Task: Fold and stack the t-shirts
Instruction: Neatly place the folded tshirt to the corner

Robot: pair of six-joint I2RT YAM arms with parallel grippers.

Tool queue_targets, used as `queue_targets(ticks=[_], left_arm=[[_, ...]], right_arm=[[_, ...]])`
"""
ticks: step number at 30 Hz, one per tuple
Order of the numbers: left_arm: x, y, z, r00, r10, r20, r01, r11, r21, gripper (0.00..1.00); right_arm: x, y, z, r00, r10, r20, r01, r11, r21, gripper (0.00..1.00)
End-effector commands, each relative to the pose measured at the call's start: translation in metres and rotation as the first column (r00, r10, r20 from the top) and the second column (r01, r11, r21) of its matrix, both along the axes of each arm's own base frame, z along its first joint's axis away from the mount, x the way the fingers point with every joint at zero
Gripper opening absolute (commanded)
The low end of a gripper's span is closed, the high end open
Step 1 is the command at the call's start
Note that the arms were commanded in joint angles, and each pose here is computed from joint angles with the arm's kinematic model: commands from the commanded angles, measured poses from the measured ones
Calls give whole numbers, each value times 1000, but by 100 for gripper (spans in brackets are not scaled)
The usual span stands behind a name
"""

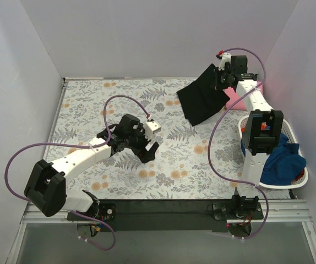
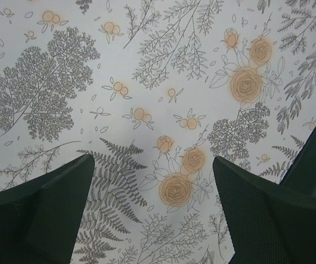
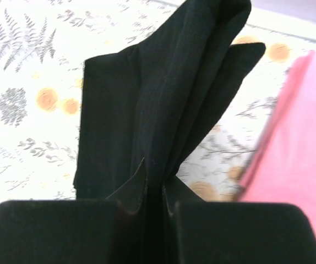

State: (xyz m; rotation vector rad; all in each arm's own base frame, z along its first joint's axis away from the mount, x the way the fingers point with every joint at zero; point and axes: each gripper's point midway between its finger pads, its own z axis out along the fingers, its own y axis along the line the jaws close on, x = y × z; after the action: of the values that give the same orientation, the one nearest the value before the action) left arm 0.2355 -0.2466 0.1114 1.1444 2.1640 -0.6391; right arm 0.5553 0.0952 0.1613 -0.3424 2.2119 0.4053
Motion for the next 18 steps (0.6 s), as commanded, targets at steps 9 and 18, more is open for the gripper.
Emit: queue_targets(ticks=[9, 18], left_arm=[[-9, 18, -3, 1000, 14, -4, -13, 999, 47, 91], [-8, 18, -1, 1000, 3, 3, -3, 999, 52, 91]], right_arm=[[27, -31, 73, 981, 9, 192, 8, 996, -87, 1], [34, -40, 100, 968, -6, 253, 31, 995, -97, 1]])
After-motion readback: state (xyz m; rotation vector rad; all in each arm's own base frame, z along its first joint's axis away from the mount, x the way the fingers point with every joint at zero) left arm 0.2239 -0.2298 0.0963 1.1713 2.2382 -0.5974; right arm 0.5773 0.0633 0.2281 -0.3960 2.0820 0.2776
